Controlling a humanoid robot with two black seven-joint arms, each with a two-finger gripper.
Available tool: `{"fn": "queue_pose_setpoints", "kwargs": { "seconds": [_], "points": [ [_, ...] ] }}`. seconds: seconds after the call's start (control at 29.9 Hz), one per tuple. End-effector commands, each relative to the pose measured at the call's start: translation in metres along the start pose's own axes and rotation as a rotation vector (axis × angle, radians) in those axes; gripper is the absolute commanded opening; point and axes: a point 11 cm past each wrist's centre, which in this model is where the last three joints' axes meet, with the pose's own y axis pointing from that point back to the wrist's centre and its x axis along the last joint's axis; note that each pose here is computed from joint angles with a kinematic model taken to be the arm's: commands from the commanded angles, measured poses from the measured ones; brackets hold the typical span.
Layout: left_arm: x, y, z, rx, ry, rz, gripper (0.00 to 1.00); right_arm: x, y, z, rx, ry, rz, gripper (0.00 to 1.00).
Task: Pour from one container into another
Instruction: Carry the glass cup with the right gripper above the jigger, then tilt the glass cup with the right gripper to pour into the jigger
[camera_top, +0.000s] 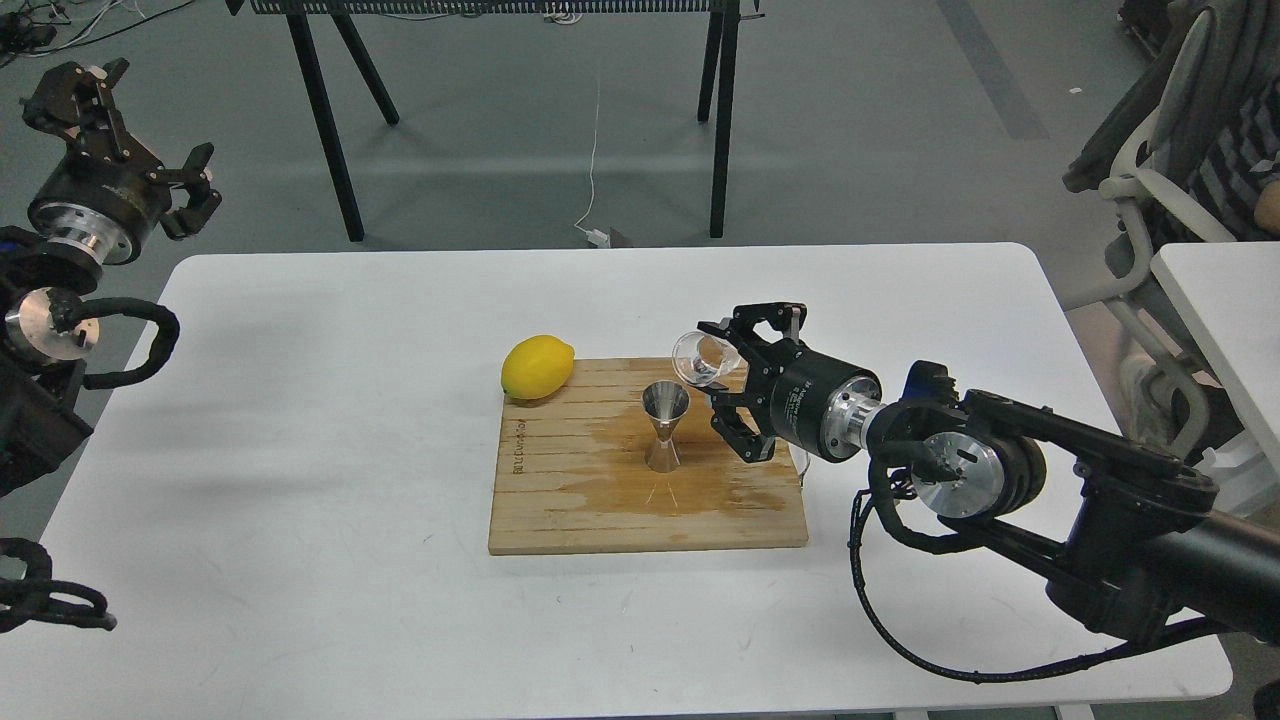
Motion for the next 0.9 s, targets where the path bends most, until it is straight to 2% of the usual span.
{"fn": "queue_pose_setpoints", "kwargs": {
  "seconds": [0.0, 0.87],
  "points": [
    [0.000, 0.000, 0.000, -0.002, 0.000, 0.000, 1.00, -0.003, -0.002, -0.001, -0.009, 0.032, 0.007, 0.31],
    [0.002, 0.001, 0.003, -0.008, -0.001, 0.005, 1.00, -0.012, -0.008, -0.006, -0.046, 0.298, 0.022, 0.31]
  ]
}}
